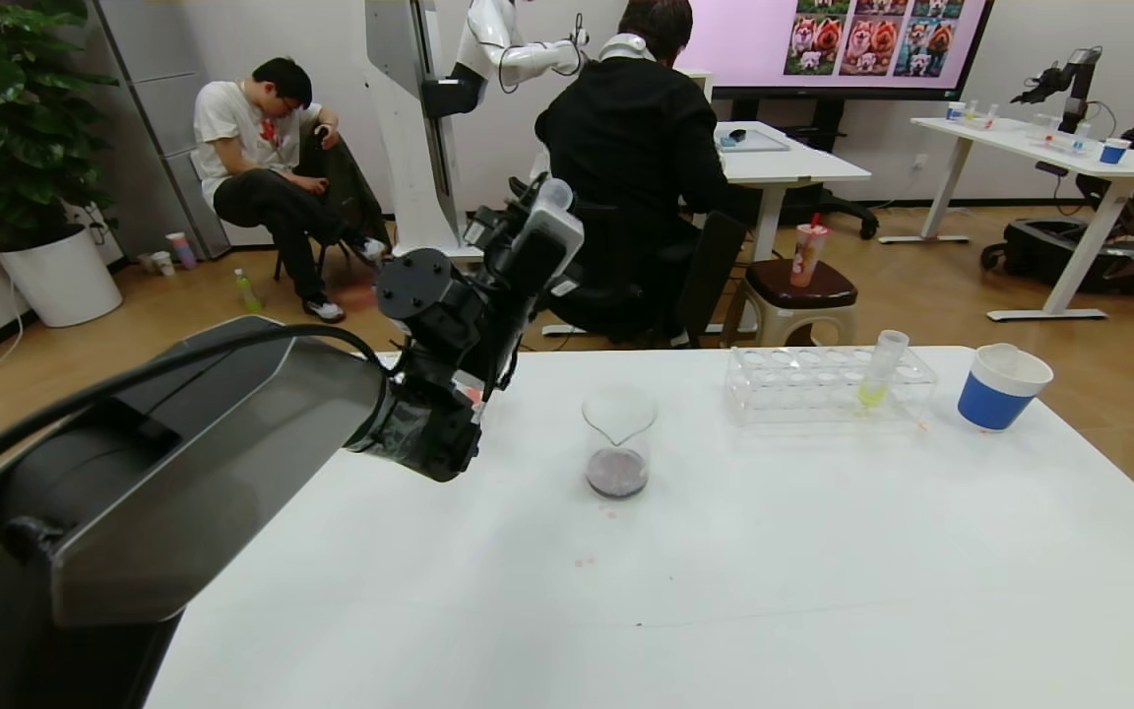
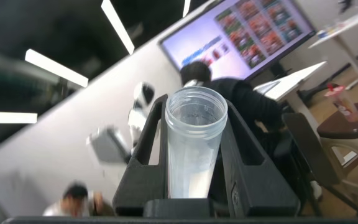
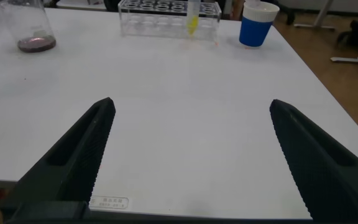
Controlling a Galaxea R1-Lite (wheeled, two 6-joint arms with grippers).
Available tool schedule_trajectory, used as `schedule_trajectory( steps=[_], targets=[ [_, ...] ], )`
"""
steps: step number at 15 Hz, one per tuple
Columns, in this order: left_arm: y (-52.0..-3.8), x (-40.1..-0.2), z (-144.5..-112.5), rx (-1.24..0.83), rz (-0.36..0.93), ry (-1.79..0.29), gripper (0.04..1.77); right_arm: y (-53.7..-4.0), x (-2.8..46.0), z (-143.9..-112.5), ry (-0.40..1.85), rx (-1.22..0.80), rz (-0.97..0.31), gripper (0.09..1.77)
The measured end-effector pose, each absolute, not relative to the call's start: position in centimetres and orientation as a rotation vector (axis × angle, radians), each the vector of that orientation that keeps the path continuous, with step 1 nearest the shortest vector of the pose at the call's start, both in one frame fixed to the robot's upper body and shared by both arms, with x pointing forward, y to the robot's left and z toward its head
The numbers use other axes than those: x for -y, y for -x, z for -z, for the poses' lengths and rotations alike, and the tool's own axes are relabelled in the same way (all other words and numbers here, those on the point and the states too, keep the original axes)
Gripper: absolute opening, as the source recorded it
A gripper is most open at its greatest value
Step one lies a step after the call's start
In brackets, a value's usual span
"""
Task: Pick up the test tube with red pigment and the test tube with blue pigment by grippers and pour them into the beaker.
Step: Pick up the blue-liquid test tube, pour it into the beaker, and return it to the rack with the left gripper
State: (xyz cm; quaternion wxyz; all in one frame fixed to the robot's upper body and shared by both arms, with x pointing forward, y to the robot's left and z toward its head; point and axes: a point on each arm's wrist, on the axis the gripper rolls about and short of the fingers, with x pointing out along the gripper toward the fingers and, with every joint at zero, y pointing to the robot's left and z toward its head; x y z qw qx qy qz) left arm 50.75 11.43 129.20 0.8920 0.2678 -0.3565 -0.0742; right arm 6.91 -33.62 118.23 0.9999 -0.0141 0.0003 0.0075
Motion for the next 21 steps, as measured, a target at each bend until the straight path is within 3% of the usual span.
schedule_trajectory(
  steps=[5,11,15,21],
  targets=[
    [-50.5,-11.3,-130.2,0.338,-0.029,-0.137,0.51,-6.9,33.6,-118.2,0.028,-0.001,-0.015,1.74],
    [-48.2,-14.5,-134.4,0.04,-0.07,0.075,0.51,-6.9,33.6,-118.2,0.028,-0.001,-0.015,1.74],
    [-46.9,-21.5,-138.0,0.036,-0.14,0.104,0.51,-6.9,33.6,-118.2,0.029,-0.001,-0.015,1.74],
    [-44.2,-35.3,-137.7,-0.012,-0.198,0.082,0.51,-6.9,33.6,-118.2,0.028,-0.001,-0.015,1.74]
  ],
)
